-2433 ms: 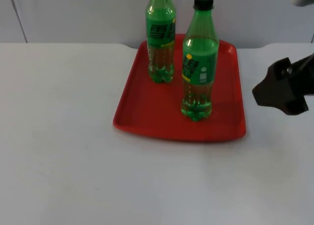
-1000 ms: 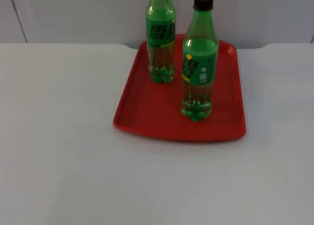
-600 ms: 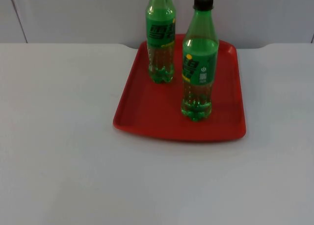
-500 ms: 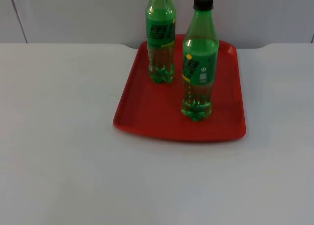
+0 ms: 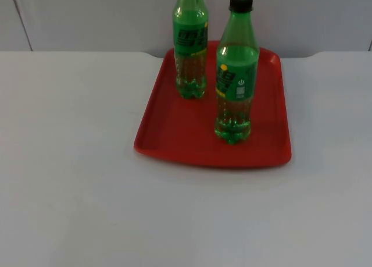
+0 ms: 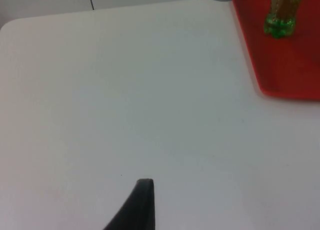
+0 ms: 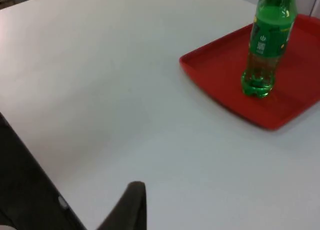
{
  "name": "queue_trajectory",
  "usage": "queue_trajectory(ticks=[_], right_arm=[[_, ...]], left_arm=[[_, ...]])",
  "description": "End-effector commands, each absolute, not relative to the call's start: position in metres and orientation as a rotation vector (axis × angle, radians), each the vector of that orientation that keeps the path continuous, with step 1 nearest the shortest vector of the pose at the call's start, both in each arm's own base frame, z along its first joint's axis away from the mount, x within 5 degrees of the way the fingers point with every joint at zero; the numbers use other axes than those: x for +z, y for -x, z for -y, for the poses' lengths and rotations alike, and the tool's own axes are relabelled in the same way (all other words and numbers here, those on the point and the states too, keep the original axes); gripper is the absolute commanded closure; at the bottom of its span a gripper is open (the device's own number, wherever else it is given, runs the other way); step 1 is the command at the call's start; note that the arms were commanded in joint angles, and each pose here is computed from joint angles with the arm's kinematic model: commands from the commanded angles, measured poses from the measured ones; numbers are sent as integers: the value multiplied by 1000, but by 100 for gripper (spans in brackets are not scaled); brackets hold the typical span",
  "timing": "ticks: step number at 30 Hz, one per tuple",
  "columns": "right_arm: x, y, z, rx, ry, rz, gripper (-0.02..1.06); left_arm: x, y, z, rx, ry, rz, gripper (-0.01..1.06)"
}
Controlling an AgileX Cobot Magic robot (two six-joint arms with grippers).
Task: Place the bottle upright on the tray.
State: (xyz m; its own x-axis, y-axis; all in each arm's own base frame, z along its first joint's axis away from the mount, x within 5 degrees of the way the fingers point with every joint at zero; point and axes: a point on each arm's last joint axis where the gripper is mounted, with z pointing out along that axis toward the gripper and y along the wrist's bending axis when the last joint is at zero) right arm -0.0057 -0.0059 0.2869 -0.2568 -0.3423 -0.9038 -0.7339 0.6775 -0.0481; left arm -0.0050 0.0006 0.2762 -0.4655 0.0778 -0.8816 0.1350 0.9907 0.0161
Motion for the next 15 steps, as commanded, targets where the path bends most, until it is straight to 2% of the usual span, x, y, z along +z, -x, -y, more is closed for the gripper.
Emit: queue_trajectory(ticks=[1, 15], right_arm=[[286, 6, 6, 465, 861, -1854, -1], [280, 3, 7, 439, 841, -1897, -1]], left_arm=[[275, 5, -1, -70, -160, -2056, 0], [275, 5, -1, -70, -160, -2056, 0]])
